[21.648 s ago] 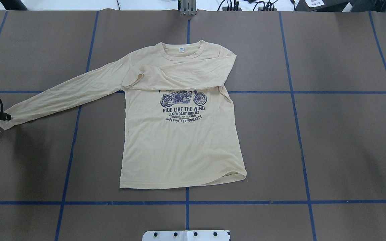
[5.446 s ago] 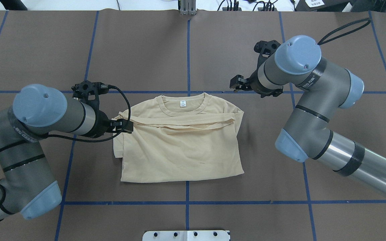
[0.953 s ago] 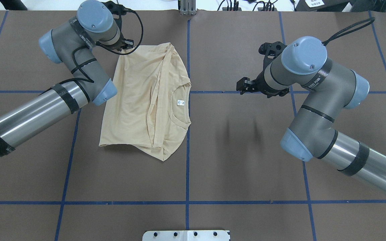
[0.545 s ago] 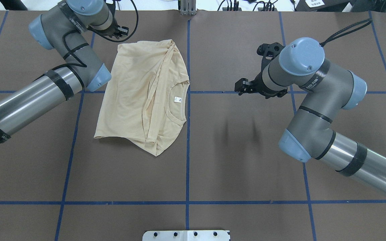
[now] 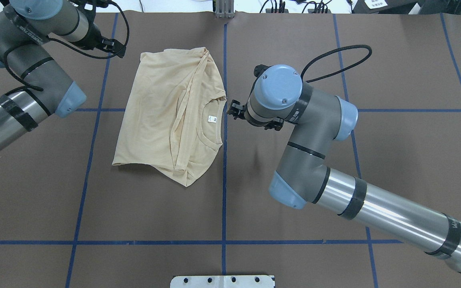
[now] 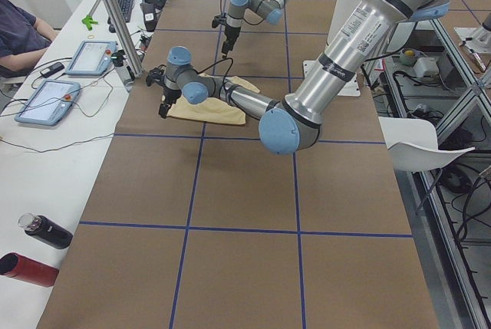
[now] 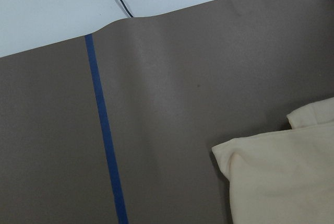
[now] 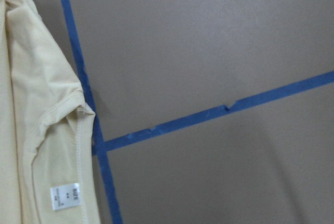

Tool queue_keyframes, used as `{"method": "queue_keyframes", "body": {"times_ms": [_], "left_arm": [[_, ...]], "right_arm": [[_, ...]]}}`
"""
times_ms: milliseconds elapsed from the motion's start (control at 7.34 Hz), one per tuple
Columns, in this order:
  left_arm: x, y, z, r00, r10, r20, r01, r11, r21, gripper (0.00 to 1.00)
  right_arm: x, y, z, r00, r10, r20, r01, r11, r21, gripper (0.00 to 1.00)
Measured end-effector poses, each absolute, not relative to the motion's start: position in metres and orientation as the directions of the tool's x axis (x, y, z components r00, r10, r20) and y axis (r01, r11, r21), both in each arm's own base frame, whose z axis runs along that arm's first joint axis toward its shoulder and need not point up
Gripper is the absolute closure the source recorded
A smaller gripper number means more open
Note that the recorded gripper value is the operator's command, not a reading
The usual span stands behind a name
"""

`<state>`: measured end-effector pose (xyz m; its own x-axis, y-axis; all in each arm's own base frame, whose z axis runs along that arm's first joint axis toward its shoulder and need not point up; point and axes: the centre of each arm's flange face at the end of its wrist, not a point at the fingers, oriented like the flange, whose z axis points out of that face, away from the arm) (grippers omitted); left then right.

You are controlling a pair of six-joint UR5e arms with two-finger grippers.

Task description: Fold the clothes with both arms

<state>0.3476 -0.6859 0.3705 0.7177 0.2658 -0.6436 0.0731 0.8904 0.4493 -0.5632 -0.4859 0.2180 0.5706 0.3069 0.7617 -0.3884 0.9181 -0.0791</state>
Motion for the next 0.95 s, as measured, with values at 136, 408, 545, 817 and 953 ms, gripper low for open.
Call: {"method": "queue_keyframes", "body": {"times_ms": [136,408,545,817,953], "left_arm": [[0.346,-0.684,0.372,0.717,0.263,-0.645,0.076,0.891,0.447,0.00],[0.344,-0.682,0.376,0.717,0.258,-0.647,0.078,0.893,0.442,0.00],[0.345,-0.681,0.376,0.717,0.257,-0.647,0.078,0.894,0.442,0.00],[0.345,-0.681,0.376,0.717,0.257,-0.648,0.078,0.894,0.441,0.00],[0.345,-0.681,0.376,0.717,0.257,-0.648,0.078,0.894,0.441,0.00]], "right_arm": [[-0.590,-0.471,0.202,0.570,0.332,0.752,-0.411,0.907,-0.090,0.19],[-0.633,-0.452,0.186,0.578,0.349,0.738,-0.439,0.895,-0.080,0.44],[-0.650,-0.450,0.180,0.586,0.352,0.730,-0.443,0.893,-0.076,0.49],[-0.665,-0.444,0.179,0.598,0.351,0.720,-0.439,0.896,-0.071,0.56],[-0.668,-0.441,0.180,0.603,0.348,0.718,-0.436,0.897,-0.069,0.62]]}}
